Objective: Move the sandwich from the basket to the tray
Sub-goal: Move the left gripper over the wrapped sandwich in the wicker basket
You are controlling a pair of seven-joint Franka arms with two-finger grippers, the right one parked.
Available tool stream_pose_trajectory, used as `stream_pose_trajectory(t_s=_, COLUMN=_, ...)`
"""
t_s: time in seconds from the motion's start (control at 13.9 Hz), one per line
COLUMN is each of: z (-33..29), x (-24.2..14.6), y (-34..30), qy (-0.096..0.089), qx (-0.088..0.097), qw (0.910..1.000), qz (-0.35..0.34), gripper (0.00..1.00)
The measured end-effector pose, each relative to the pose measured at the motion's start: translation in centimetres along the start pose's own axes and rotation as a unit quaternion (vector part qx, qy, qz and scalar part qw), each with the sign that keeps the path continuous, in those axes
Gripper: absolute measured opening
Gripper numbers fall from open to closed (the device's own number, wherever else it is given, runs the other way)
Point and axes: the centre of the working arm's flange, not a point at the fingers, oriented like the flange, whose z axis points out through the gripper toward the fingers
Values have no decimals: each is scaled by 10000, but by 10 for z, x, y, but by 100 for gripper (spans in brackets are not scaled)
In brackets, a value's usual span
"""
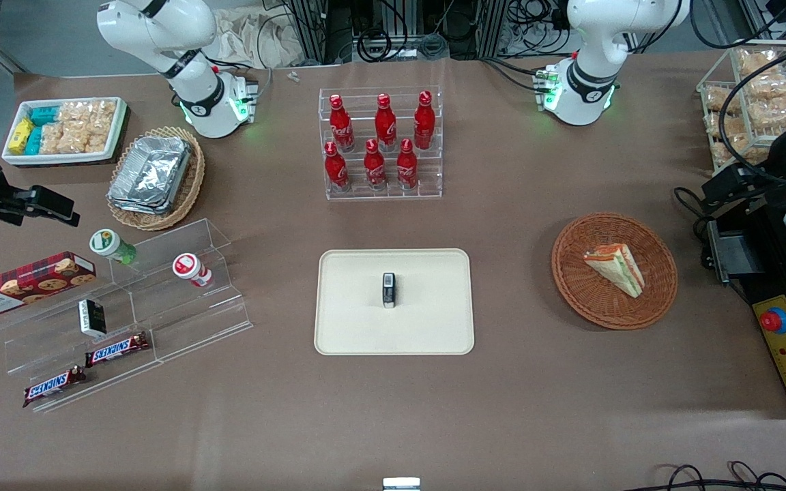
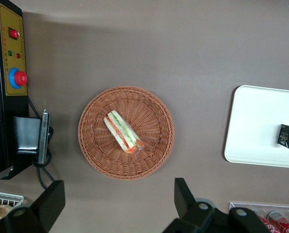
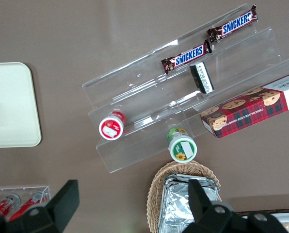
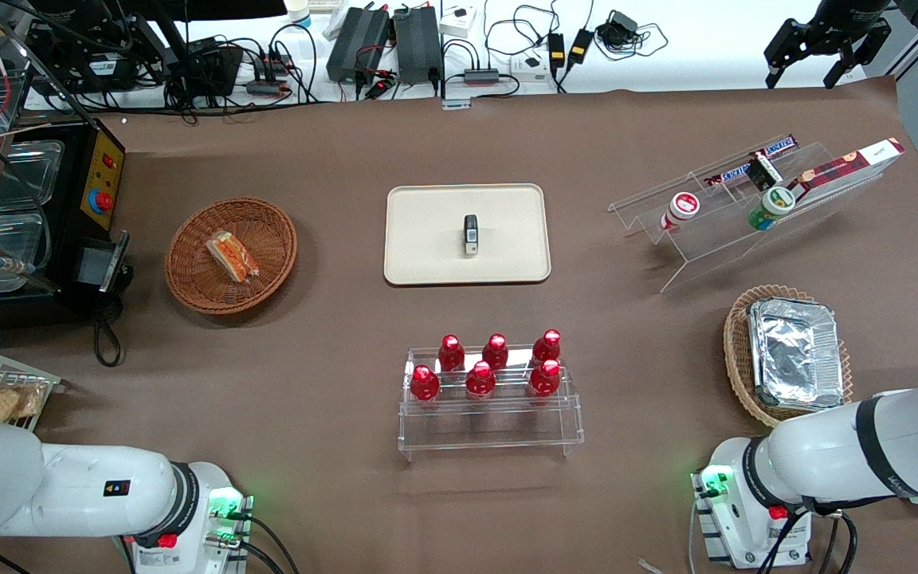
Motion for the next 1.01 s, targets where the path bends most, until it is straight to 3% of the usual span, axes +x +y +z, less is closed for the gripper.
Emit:
stream_pose_trajectory(t_s=0.65, z=2, x=0, y=0, qy=-37, qx=30, qw=10000, qz=-70, gripper=100)
stream_pose_trajectory(t_s=0.86, z=8, x=2, y=-4, qy=-96, qx=51, qw=9941, qz=-1076, gripper=100)
stream_pose_trajectory(t_s=1.01, z=21, x=4, y=-6, qy=-203, qx=96, qw=9816, qz=-1896, gripper=100)
